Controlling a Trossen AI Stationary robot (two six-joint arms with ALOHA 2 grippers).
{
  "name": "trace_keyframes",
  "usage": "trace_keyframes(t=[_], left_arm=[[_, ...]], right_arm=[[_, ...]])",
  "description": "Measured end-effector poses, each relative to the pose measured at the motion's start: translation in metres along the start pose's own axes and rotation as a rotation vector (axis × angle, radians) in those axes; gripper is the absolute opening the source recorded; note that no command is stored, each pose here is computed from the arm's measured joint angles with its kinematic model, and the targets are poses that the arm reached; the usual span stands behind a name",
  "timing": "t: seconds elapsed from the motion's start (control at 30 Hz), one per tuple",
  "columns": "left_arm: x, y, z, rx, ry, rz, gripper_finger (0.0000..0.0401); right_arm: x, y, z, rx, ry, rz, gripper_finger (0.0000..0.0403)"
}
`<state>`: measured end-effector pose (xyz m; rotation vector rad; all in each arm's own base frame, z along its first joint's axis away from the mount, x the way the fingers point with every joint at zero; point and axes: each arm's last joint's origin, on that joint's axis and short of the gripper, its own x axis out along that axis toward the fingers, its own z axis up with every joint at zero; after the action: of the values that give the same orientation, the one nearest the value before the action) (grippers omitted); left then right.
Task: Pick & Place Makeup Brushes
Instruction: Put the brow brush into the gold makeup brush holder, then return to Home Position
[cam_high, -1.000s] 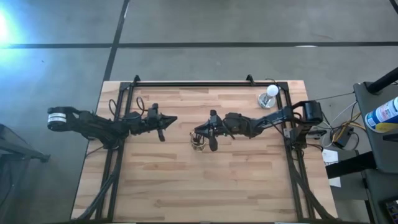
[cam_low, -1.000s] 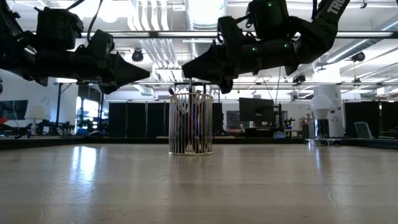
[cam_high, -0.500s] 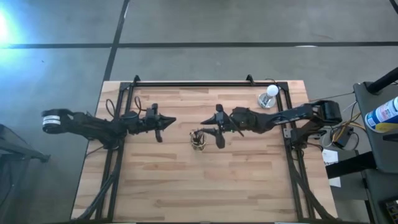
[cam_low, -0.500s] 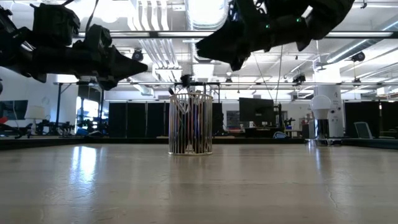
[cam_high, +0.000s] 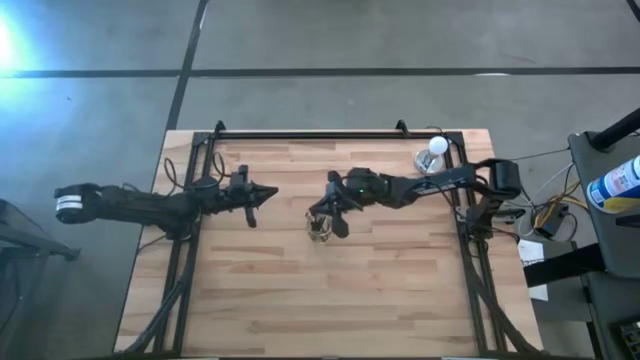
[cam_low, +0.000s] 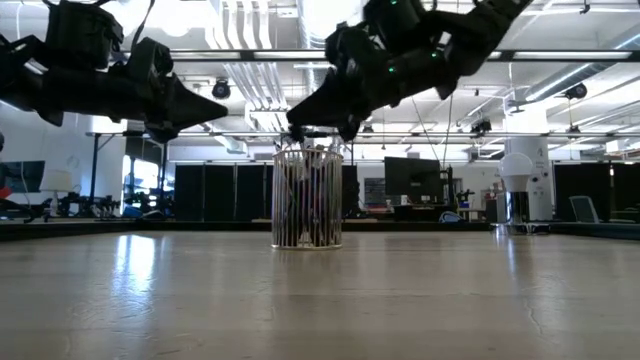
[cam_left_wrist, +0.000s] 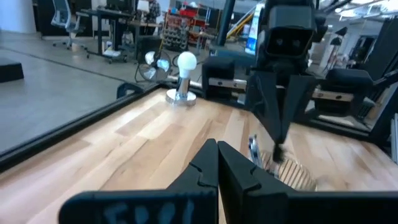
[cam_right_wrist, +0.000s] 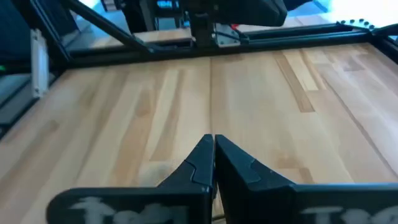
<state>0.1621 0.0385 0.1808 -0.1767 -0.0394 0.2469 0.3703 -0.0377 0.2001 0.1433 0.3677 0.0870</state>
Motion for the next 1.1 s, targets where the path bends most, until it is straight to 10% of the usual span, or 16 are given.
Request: trace_keyframes(t=[0.53, 1.1], left_arm=[[-0.008, 0.000, 0.006, 0.022, -0.008, 0.003, 0.0000], [-0.033, 0.002, -0.009, 0.021, -0.018, -0.051, 0.0000]], right_arm=[[-0.019, -0.003, 0.017, -0.104, -0.041, -0.021, 0.0008], [-0.105, 0.006, -0.037, -0.197, -0.188, 0.009, 0.0008]])
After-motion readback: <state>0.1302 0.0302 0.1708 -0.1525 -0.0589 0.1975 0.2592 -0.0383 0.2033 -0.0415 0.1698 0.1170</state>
